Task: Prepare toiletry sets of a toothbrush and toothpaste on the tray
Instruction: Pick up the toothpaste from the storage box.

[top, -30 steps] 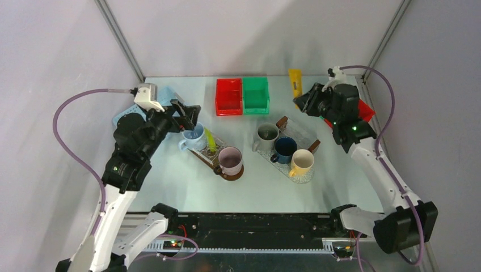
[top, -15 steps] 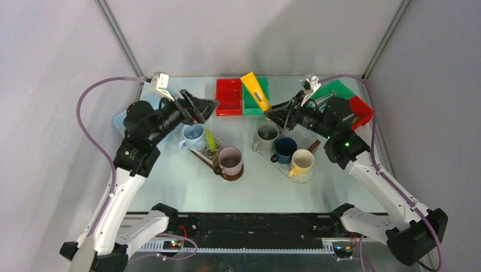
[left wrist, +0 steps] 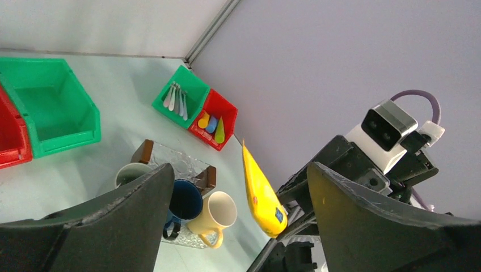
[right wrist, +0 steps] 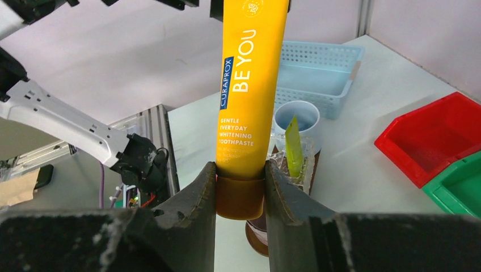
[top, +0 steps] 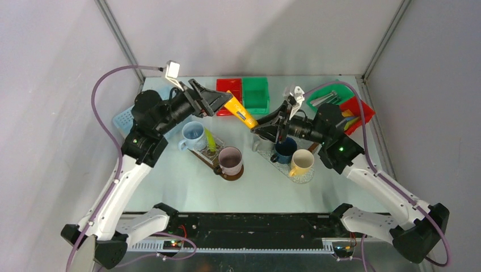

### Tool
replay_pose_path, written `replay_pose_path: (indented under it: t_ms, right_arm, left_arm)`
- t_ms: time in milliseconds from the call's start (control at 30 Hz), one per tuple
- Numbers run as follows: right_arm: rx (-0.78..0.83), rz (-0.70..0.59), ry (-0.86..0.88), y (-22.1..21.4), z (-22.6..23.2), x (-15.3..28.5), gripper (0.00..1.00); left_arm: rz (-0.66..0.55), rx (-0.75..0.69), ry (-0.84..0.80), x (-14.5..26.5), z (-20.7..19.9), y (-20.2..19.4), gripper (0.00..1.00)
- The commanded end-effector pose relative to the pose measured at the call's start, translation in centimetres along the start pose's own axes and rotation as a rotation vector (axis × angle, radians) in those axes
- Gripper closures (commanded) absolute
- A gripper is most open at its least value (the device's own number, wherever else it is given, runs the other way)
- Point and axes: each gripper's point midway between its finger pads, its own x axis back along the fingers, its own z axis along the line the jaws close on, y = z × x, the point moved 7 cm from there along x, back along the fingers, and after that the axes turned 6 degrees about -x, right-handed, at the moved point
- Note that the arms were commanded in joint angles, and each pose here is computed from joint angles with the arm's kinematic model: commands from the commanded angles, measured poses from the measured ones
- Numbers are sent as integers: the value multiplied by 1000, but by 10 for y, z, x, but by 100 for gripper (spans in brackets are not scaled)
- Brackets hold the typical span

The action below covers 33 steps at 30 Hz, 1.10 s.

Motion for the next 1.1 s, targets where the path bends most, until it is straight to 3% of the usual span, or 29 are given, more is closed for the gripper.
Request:
replay_pose_path:
  t_ms: [0,100,200,367,500,567,733,867,933,1067]
  right_arm:
    - [89,-45,59,11,12,0,100]
    - [96,-34,57,9,11,-1,100]
    - [102,-25,54,7,11,-1,100]
    - [116,-19,56,6,12,-1,100]
    - [121,-10,36,4,9,0,100]
    - [123,-4,17,2,8,1,99]
    - [135,-5,-85,3,1,10,65]
    - [134,0,-184,3,-3,21,23]
    - [133,-10,-240,5,-5,28,8]
    - [128,-45,-408,11,-9,52,1]
  left_arm:
    - [20,22,-41,-3,-15,7,13]
    - [38,28,-37,-6,-15,6,24]
    - [55,33,-38,-7,-16,3,45]
    - [96,33,-35,-7,-16,-3,63]
    - [110,34,-27,-6,-17,-5,97]
    - [103,27,-9,-3,-17,-4,100]
    - [19,-50,117,10,-13,6,100]
    - [-25,-114,281,22,-8,8,100]
    - [-43,-139,367,27,-5,8,100]
    - [-51,-196,557,35,-4,-5,100]
